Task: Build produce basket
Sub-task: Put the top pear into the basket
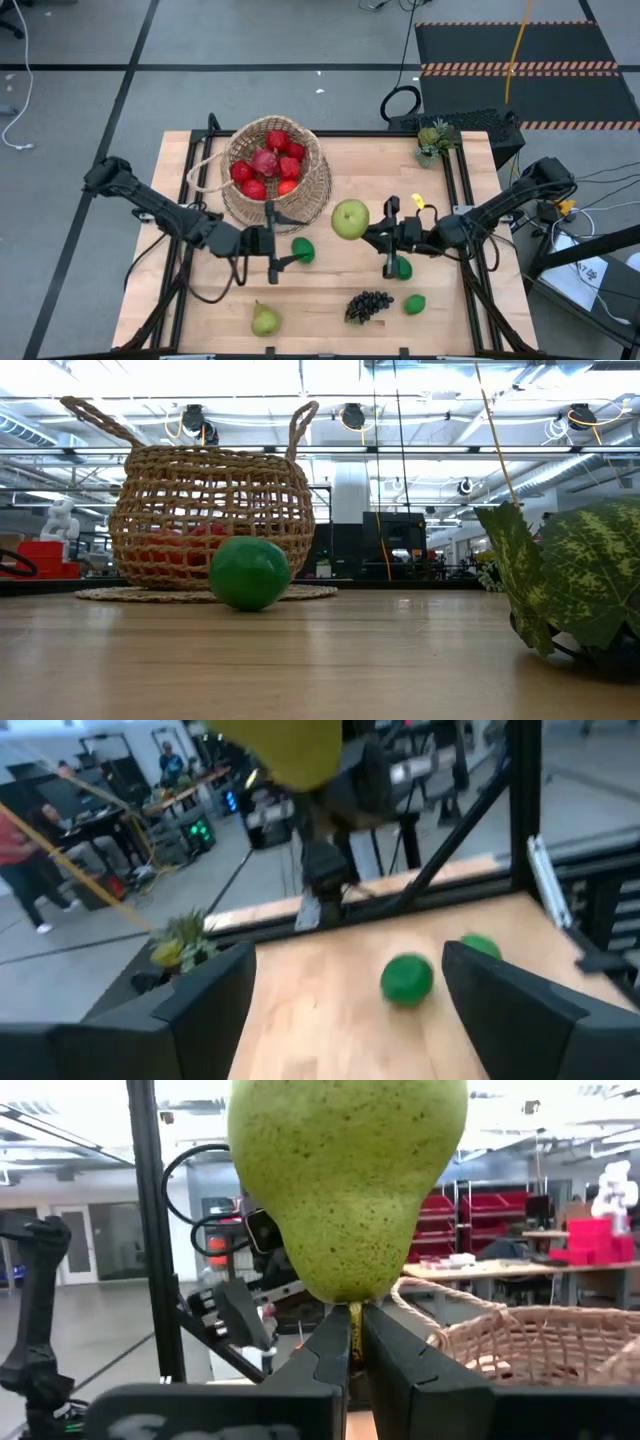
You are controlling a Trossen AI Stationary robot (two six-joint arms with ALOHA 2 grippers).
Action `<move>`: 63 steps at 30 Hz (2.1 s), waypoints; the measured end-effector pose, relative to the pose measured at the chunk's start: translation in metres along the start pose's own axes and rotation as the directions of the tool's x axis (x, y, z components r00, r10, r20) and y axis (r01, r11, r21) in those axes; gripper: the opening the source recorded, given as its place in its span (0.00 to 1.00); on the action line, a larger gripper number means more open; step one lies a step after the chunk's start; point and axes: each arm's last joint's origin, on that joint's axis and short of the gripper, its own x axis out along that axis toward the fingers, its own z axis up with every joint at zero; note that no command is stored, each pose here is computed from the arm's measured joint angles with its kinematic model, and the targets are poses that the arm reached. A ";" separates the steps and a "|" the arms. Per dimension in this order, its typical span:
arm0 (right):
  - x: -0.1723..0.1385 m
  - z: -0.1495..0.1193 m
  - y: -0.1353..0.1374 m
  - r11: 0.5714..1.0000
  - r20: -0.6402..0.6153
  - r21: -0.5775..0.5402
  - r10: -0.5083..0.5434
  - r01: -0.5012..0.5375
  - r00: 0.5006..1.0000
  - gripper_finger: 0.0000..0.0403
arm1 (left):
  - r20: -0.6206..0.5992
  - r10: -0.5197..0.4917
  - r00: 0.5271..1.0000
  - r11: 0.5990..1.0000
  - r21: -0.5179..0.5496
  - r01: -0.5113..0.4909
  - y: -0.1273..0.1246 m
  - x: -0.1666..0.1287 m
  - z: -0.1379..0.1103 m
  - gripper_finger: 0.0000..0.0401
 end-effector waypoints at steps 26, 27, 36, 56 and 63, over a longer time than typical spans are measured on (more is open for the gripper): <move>0.031 -0.052 -0.012 0.992 0.001 -0.084 0.099 -0.098 0.995 0.03 | 0.269 -0.069 0.961 0.992 -0.086 0.095 -0.002 0.069 -0.027 0.95; 0.031 -0.053 -0.012 0.991 -0.003 -0.086 0.098 -0.098 0.995 0.03 | 0.281 -0.067 0.957 0.991 -0.089 0.096 -0.002 0.069 -0.026 0.95; 0.031 -0.055 -0.012 0.991 -0.023 -0.094 0.096 -0.098 0.995 0.03 | 0.305 -0.039 0.952 0.989 -0.124 0.080 0.004 0.070 -0.024 0.82; 0.031 -0.055 -0.012 0.991 -0.023 -0.094 0.096 -0.098 0.995 0.03 | 0.291 -0.046 0.956 0.992 -0.102 0.078 0.006 0.071 -0.026 0.54; 0.031 -0.055 -0.013 0.991 -0.022 -0.094 0.091 -0.093 0.996 0.08 | 0.290 -0.048 0.956 0.992 -0.101 0.080 0.006 0.071 -0.026 0.49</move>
